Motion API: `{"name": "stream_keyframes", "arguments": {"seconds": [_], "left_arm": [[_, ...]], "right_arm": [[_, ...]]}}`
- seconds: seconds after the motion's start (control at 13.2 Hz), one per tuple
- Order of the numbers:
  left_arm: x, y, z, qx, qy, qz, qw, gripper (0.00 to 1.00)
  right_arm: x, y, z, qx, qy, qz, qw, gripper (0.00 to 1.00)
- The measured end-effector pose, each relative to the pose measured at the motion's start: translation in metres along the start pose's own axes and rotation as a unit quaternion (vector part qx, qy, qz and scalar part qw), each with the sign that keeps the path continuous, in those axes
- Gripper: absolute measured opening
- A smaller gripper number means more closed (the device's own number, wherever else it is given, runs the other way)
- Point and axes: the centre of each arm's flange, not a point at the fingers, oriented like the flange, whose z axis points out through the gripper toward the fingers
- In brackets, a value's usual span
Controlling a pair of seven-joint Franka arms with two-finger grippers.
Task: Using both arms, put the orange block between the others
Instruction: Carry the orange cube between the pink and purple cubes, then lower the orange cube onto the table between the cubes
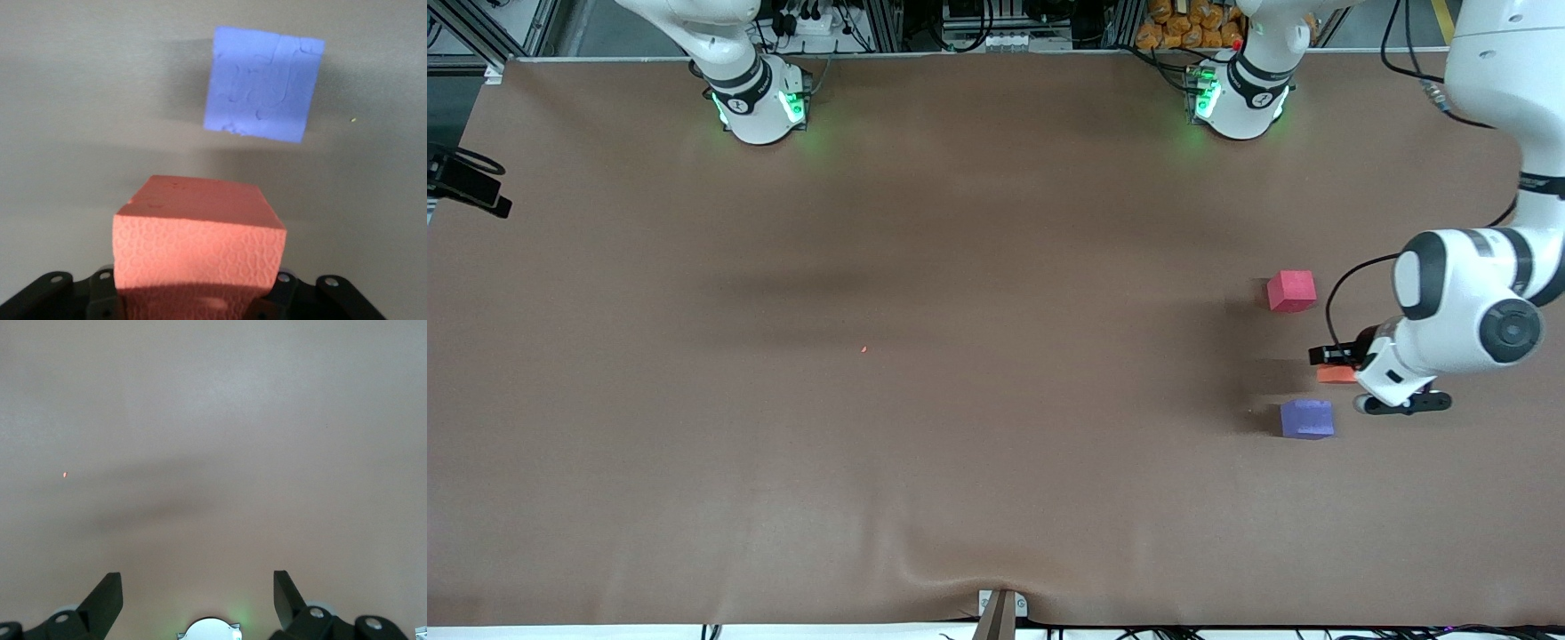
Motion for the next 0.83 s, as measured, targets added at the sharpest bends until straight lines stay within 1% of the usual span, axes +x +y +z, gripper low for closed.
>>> {"name": "stream_keyframes", "arguments": {"seconds": [0.15, 0.53, 0.83], "left_arm": [[-0.008, 0.003, 0.022, -0.003, 0.005, -0.013, 1.0, 0.55], [-0.012, 0.01, 0.028, -0.004, 0.002, -0.044, 0.999, 0.55], [-0.015, 0.014, 0.04, -0.007, 0.009, -0.046, 0.999, 0.55]], "right_arm": [[0.002, -0.002, 0.002, 0.002, -0.003, -0.001, 1.0, 1.0], [0.018, -0.005, 0.023, 0.011, -0.019, -0.003, 1.0, 1.0], [0.019, -0.006, 0.025, 0.012, -0.021, -0.004, 1.0, 1.0]]}}
